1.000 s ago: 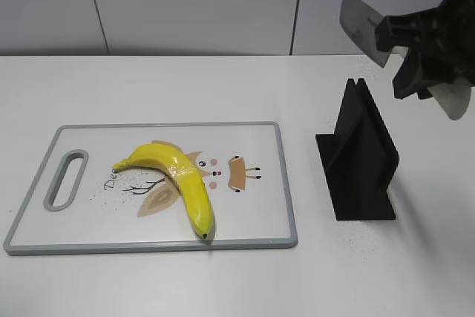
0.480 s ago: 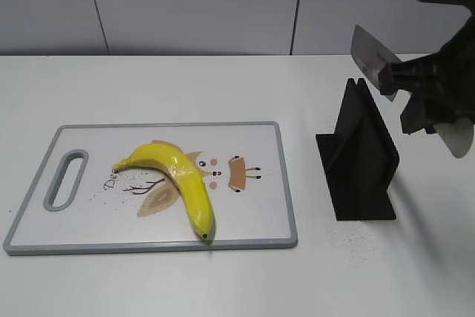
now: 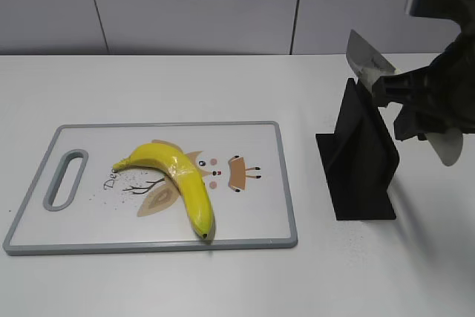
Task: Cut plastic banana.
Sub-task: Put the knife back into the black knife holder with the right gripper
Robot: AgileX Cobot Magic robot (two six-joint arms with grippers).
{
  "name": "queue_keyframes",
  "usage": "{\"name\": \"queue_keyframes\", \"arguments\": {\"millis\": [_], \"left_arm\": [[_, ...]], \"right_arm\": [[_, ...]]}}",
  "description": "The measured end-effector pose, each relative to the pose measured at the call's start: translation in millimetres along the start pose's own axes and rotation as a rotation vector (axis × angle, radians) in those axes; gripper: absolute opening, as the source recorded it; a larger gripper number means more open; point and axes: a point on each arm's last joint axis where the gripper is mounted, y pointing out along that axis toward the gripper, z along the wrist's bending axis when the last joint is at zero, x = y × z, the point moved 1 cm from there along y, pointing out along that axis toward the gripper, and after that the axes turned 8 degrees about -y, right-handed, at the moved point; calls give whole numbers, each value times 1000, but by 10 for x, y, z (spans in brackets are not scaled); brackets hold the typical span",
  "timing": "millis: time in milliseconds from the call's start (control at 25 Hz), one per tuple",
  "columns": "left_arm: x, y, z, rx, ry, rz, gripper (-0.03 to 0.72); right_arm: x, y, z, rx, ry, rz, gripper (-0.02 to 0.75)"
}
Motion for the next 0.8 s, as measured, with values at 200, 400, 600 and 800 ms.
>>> {"name": "queue_keyframes", "arguments": {"millis": [200, 400, 600, 800], "left_arm": [[0, 0, 0, 0, 0, 0, 588], [0, 0, 0, 0, 0, 0, 588], [0, 0, 0, 0, 0, 0, 588], [0, 0, 0, 0, 0, 0, 588]], "right_arm": [[-8, 213, 10, -23, -4, 65, 167], [-38, 368, 32, -23, 18, 127, 167], [-72, 377, 63, 2, 58, 166, 179], [-128, 366, 59, -3, 53, 222, 439]]}}
